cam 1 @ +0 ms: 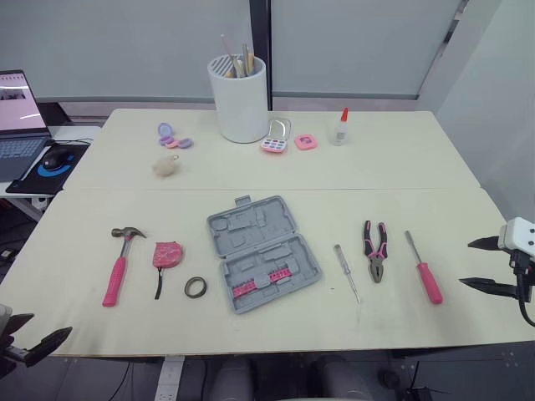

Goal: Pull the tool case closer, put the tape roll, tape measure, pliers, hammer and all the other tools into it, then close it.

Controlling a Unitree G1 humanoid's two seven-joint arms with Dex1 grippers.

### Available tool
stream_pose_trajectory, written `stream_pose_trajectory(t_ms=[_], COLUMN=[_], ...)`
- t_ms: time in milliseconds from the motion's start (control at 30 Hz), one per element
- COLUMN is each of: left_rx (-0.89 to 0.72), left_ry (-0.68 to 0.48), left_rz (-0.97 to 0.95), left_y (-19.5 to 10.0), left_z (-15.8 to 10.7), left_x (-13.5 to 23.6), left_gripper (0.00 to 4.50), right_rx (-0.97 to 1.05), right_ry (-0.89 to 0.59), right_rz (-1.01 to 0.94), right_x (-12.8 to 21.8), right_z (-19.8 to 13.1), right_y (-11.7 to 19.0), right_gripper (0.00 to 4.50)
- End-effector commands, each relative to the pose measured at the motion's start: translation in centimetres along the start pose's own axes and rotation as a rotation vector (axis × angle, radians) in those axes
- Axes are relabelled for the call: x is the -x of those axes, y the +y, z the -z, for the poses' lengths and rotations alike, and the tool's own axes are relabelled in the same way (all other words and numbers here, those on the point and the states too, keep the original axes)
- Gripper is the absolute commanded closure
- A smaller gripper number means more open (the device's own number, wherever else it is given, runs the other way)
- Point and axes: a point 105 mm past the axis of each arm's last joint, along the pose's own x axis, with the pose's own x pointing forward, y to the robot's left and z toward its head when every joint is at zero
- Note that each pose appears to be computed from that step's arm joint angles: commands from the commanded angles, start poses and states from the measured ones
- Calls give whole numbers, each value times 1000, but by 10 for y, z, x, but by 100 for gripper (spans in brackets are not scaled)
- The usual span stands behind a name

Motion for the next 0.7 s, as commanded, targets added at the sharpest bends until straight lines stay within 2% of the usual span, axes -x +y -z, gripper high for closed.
stream_pose_trajectory(t_ms=[33,133,300,500,600,700], left_rx=[13,28,27,-28,-86,-147], left_ry=[-27,-44,-157,-224,-239,-230], left_rz=[-13,-11,85,271,362,433], left_y=[-1,-9,-39,-81,-101,-119], left_z=[-2,-6,-39,-79,-100,-114], left_x=[4,-2,-23,-47,-65,-83], left_gripper=[0,0,0,186,289,382], right_rx=[52,55,39,105,139,166], right_ry=[-9,-59,-169,-240,-285,-293], right_rz=[70,134,100,12,-47,-76], right_x=[5,2,-15,-42,-65,-91], right_z=[-6,-17,-57,-103,-134,-153], right_y=[-11,-20,-16,-1,8,14], right_gripper=[2,2,2,196,277,339])
